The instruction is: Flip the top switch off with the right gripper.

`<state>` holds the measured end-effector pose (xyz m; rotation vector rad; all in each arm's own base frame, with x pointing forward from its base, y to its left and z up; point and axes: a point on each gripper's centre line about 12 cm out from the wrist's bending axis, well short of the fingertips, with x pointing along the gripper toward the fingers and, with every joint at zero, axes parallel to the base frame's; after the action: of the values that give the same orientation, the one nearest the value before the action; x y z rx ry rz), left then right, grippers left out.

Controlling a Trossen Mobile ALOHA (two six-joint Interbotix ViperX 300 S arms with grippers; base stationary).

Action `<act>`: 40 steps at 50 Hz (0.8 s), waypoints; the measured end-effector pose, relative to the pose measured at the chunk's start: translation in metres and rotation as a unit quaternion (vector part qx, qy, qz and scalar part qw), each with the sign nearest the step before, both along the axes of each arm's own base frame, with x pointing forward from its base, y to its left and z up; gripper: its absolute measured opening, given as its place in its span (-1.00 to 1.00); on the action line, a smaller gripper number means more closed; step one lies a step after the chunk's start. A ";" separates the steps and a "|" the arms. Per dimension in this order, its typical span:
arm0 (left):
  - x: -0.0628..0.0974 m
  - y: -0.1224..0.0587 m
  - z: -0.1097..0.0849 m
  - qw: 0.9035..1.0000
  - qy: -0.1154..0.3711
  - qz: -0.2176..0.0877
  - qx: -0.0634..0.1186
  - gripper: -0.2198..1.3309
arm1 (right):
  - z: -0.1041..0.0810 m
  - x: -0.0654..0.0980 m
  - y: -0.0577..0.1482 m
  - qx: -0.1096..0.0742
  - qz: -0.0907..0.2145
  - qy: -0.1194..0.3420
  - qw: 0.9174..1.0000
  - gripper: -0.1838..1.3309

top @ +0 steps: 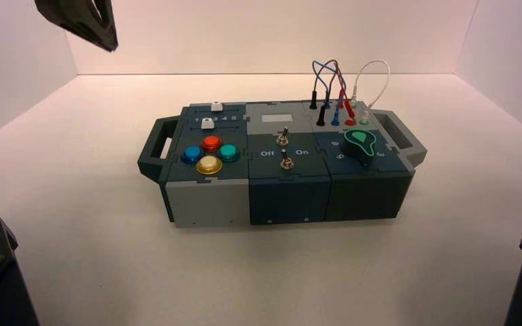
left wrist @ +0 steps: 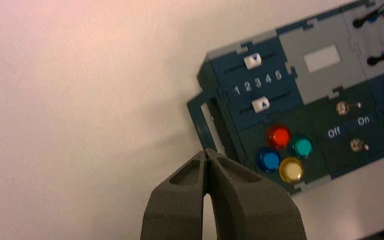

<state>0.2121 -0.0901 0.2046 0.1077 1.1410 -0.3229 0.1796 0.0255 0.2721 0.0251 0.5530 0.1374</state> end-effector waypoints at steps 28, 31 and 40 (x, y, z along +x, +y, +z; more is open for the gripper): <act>0.003 -0.024 -0.037 0.997 0.078 -0.009 0.012 -0.93 | -0.024 -0.005 0.015 0.014 0.035 0.154 0.987 -0.96; 0.006 -0.027 -0.044 0.996 0.087 -0.006 0.010 -0.93 | -0.027 -0.005 0.019 0.014 0.046 0.165 0.985 -0.96; 0.010 -0.033 -0.057 0.995 0.103 0.006 0.001 -0.93 | -0.034 -0.002 0.022 0.011 0.051 0.186 0.981 -0.96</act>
<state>0.2225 -0.1228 0.1476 0.0707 1.3461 -0.3267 0.1773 0.0478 0.2377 0.0437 0.9282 0.2408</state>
